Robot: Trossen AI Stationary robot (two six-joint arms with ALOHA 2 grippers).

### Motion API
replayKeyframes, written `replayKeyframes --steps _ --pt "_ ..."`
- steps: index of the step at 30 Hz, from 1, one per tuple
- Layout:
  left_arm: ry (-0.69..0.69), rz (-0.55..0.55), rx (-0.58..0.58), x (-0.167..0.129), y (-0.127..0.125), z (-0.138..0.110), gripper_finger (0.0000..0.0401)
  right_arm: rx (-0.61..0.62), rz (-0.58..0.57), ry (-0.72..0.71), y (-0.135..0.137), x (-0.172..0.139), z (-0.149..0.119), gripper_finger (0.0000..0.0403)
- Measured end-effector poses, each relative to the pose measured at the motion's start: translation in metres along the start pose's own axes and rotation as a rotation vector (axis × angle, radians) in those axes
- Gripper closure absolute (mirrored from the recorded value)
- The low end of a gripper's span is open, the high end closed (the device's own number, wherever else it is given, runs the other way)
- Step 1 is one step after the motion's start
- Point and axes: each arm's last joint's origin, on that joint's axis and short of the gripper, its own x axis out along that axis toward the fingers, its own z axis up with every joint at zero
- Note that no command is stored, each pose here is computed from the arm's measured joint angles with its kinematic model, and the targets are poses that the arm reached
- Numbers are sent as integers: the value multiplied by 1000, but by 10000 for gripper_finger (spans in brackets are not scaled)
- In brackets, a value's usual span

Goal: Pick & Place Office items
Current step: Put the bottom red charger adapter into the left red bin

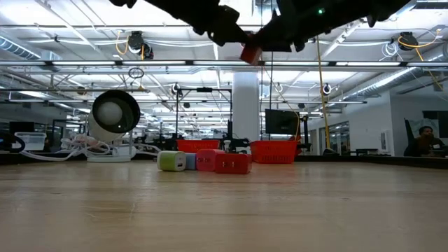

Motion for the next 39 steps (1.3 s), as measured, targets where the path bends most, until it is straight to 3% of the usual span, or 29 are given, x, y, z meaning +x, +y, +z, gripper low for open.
replayKeyframes --steps 8,13,16,20,23,31,35,39 --pt "-4 30 81 -4 -3 5 188 14 -104 -52 -8 -2 8 197" --pt "72 -85 179 -3 -19 -12 187 104 -141 -233 -19 -12 34 197" --pt "47 -70 145 -5 -12 -6 187 97 -46 -221 -17 -15 32 197" --pt "94 -65 142 -5 -18 -14 187 186 100 -282 -16 -22 41 197" --pt "59 14 129 -8 -13 -3 187 216 188 -254 -13 -20 38 197" --pt "-68 83 199 -21 -16 18 187 256 256 -291 -17 -33 46 192" --pt "-25 104 241 -17 -8 4 188 248 280 -287 -20 -41 49 194" --pt "-127 -19 22 -12 12 -21 188 236 291 -260 -18 -43 44 194"
